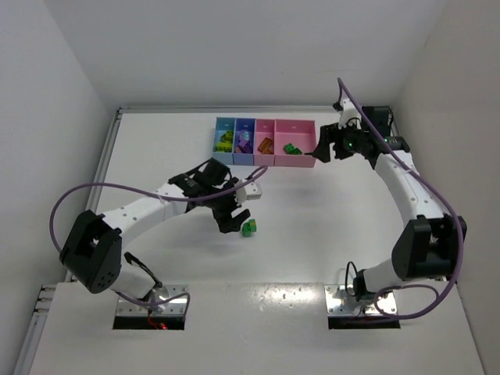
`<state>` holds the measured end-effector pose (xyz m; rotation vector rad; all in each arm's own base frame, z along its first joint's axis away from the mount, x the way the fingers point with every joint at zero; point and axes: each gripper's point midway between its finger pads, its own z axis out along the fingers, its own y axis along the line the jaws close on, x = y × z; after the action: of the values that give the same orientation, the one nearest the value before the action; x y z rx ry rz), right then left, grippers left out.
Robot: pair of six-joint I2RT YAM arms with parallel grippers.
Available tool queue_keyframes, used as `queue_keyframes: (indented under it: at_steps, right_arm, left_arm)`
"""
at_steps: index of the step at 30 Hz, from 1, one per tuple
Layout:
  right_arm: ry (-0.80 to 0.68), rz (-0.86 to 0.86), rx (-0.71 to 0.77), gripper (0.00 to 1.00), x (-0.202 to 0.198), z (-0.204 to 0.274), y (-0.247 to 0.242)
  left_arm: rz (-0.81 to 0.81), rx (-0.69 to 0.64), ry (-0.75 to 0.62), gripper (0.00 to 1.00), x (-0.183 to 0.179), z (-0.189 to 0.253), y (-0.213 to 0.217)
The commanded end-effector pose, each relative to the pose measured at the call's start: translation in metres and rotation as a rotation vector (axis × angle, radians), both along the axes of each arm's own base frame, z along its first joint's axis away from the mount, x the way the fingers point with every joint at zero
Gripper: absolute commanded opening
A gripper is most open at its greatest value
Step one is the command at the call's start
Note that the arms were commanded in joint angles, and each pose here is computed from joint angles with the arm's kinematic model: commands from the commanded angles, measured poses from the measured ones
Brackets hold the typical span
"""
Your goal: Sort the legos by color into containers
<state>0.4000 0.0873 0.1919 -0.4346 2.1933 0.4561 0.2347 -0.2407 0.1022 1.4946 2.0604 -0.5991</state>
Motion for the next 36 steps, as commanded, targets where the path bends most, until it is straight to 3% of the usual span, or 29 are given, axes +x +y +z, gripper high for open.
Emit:
queue_keyframes:
  at_steps: [1,11,25,36]
  right_arm:
    - [-0.017,-0.011,-0.006,0.78,-0.008,0.005,-0.010]
    - [0.003,-0.049,0.006,0.78,-0.012,0.000,-0.027]
    - [0.026,-0.057,0.019,0.78,-0.013,-0.004,-0.029]
    - [0.035,-0.060,0.025,0.78,-0.012,-0.005,-0.031]
  left_arm:
    - [0.077,-0.072,-0.092,0.88,0.012,0.012,-0.006]
    - [-0.012,-0.141,-0.008,0.86,-0.018,-0.014,-0.018]
    - [-0.015,-0.095,0.018,0.85,-0.009,-0.055,-0.025]
    - [-0.051,-0.129,0.031,0.81,-0.002,-0.057,-0.044]
